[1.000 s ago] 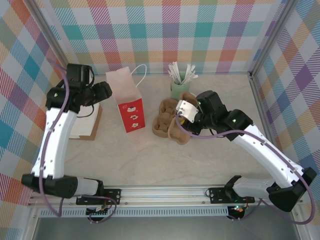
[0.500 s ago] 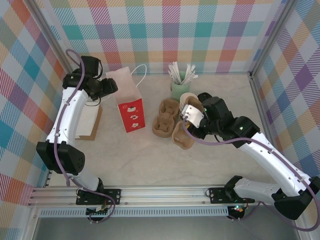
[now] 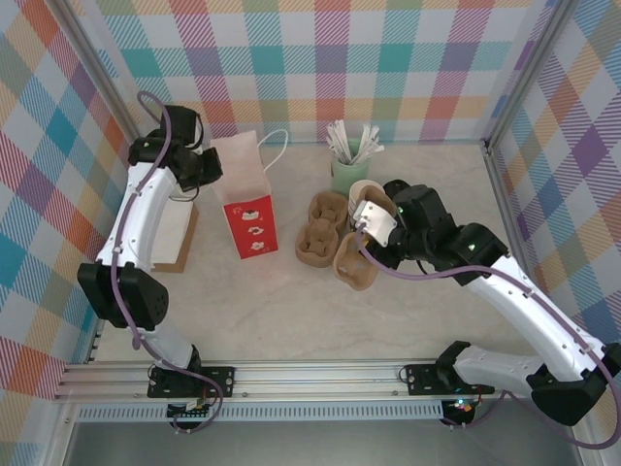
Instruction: Pack the takeout coffee
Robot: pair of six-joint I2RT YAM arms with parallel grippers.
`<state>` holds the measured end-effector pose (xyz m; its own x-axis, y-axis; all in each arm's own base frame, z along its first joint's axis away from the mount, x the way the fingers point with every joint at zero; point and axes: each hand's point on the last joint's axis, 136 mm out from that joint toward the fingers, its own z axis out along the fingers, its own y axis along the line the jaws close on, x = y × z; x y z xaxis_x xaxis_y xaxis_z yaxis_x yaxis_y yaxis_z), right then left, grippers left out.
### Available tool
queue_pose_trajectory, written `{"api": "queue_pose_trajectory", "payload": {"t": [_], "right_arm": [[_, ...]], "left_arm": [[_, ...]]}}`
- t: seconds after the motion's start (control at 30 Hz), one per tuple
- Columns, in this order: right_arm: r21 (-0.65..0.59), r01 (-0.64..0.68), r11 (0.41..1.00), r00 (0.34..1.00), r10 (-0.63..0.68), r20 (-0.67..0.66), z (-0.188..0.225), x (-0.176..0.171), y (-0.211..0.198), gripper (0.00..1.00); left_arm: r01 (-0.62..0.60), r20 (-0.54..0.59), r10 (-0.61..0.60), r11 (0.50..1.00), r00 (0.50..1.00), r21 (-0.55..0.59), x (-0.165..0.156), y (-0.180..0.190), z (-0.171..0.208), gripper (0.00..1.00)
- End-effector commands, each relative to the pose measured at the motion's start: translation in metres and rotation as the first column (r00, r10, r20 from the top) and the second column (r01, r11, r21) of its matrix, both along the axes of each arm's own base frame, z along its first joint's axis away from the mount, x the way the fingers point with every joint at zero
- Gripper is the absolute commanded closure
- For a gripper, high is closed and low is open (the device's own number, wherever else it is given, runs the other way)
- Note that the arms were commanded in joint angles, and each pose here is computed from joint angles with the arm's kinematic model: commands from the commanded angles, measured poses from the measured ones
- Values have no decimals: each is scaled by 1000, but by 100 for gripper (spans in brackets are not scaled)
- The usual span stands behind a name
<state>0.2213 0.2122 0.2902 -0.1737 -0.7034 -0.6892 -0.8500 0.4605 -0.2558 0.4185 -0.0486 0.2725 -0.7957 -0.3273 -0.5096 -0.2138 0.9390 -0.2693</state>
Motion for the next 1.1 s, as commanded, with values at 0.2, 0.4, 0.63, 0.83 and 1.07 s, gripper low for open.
{"api": "queue_pose_trajectory", "payload": {"t": [0.2,0.4,0.63,0.83,1.07], "right_arm": [[183,-141,973,990,139,23,67,-7,37,64],[316,-226,921,974,212,80,130,-9,61,65],[385,-320,866,946,316,77,164,-9,97,66],[423,-362,831,920,392,17,163,-11,133,67],[445,-384,809,884,461,-74,143,-9,168,67]], "left_arm": [[120,75,-112,987,991,-108,-87,-23,42,100],[179,68,-170,971,983,-158,-132,-45,35,100],[222,79,-210,947,975,-232,-158,-68,29,100],[258,94,-241,924,966,-283,-168,-88,27,100],[280,112,-258,908,960,-312,-168,-102,22,100]]}}
